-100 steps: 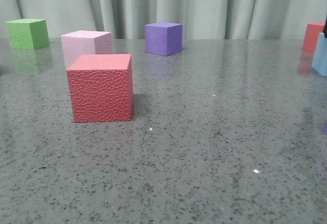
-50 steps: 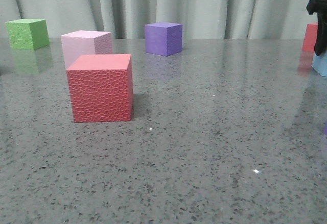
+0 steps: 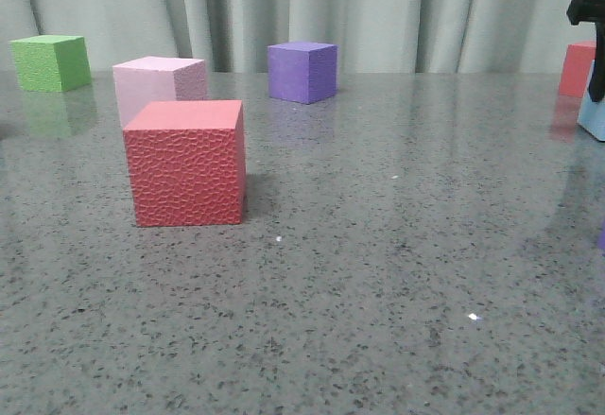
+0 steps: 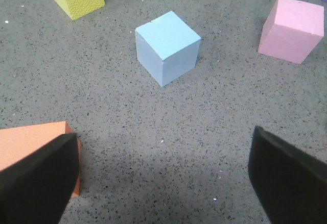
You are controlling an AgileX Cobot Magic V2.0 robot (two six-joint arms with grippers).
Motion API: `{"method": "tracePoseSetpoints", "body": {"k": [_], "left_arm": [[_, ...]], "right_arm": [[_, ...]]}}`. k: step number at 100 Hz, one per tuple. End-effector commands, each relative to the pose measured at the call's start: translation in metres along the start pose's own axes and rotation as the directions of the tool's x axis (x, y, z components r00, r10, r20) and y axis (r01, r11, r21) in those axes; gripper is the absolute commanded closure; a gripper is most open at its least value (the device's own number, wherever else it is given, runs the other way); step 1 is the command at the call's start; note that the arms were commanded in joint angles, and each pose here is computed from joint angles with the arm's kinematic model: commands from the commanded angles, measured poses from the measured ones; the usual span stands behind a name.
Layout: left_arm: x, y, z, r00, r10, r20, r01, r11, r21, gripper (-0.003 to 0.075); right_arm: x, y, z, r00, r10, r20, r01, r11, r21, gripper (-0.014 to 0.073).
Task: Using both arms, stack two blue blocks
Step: 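Lower the right gripper and close it on the light blue cube, then carry the light blue cube toward the purple cube and lower it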
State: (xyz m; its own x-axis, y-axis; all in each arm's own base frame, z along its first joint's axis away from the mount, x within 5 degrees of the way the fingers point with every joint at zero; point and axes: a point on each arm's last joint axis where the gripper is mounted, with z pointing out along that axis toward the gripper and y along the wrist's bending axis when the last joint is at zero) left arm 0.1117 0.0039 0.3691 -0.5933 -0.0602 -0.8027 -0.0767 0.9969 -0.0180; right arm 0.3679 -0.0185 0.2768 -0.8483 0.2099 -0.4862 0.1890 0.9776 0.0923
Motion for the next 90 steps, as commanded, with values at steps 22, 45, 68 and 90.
{"method": "tracePoseSetpoints", "body": {"k": [22, 45, 68, 90], "left_arm": [[-0.013, 0.0, -0.005, 0.996, -0.002, 0.084, 0.002, 1.0, 0.005, 0.008], [-0.013, 0.0, -0.005, 0.996, -0.002, 0.084, 0.002, 1.0, 0.005, 0.008], [-0.013, 0.0, -0.005, 0.996, -0.002, 0.084, 0.002, 1.0, 0.005, 0.008], [-0.013, 0.0, -0.005, 0.996, -0.002, 0.084, 0.002, 1.0, 0.005, 0.008]], "right_arm": [[-0.024, 0.025, -0.055, 0.994, -0.048, 0.094, 0.053, 0.997, -0.051, 0.0226], [-0.02, 0.08, -0.075, 0.985, -0.119, 0.126, 0.137, 0.98, -0.143, 0.0223], [-0.011, 0.131, -0.081, 0.978, -0.141, 0.154, 0.175, 0.957, -0.231, 0.0223], [-0.006, 0.171, -0.071, 0.982, -0.142, 0.123, 0.171, 0.944, -0.282, 0.0223]]}}
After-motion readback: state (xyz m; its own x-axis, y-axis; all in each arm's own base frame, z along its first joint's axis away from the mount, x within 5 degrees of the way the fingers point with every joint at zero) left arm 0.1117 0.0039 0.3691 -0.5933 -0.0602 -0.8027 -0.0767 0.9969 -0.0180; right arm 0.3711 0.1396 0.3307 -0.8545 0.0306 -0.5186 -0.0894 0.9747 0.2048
